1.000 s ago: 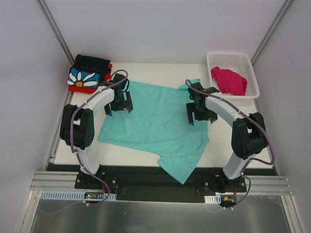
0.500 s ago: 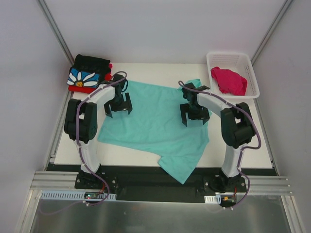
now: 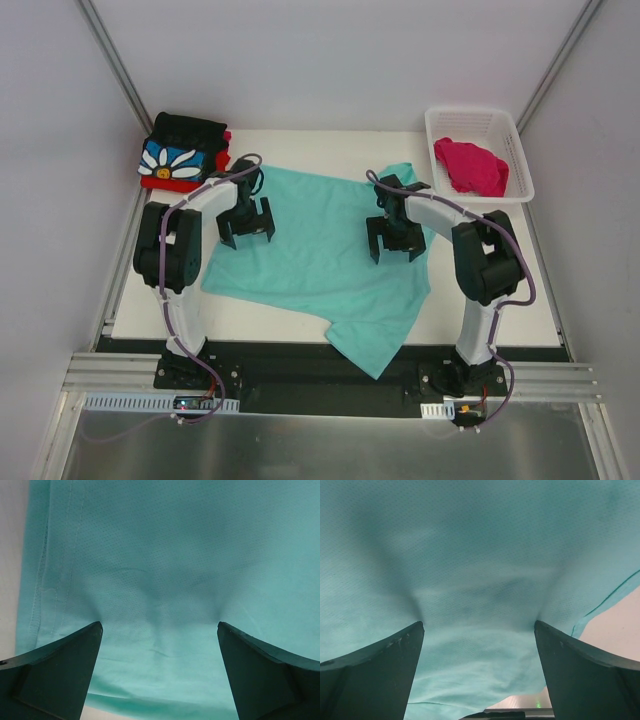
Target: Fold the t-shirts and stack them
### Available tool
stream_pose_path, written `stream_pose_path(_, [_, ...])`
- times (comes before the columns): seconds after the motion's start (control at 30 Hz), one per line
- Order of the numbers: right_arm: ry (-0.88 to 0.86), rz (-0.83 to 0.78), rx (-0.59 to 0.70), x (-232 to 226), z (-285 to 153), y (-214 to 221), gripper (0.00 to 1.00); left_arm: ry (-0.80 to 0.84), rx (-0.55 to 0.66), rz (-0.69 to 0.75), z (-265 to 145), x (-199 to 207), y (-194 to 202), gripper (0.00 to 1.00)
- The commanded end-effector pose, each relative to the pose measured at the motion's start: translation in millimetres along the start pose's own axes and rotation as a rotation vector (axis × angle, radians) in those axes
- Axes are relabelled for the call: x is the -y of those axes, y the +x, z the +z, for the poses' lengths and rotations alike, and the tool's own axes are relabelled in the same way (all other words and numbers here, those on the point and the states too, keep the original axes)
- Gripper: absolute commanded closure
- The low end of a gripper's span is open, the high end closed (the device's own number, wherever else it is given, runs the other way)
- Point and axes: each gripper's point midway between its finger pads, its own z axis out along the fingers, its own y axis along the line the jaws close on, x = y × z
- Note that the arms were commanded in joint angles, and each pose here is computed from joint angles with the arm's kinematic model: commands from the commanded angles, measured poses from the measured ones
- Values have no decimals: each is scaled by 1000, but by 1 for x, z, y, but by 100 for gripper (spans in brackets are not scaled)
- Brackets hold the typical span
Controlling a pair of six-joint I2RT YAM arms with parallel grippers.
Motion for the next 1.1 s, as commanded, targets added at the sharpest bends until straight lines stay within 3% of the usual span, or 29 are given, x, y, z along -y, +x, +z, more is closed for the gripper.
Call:
stream_pose_path(0.0, [-55, 24, 31, -7, -11, -1, 4, 2, -14, -34, -2, -8, 12, 1])
stream_pose_path(0.57, [-79, 21, 4, -5, -2, 31, 4, 24, -72, -79, 7, -21, 59, 1])
stream_pose_path(1.07, [-143, -13, 10, -27, -26, 76, 4, 61, -48, -77, -25, -32, 121, 1])
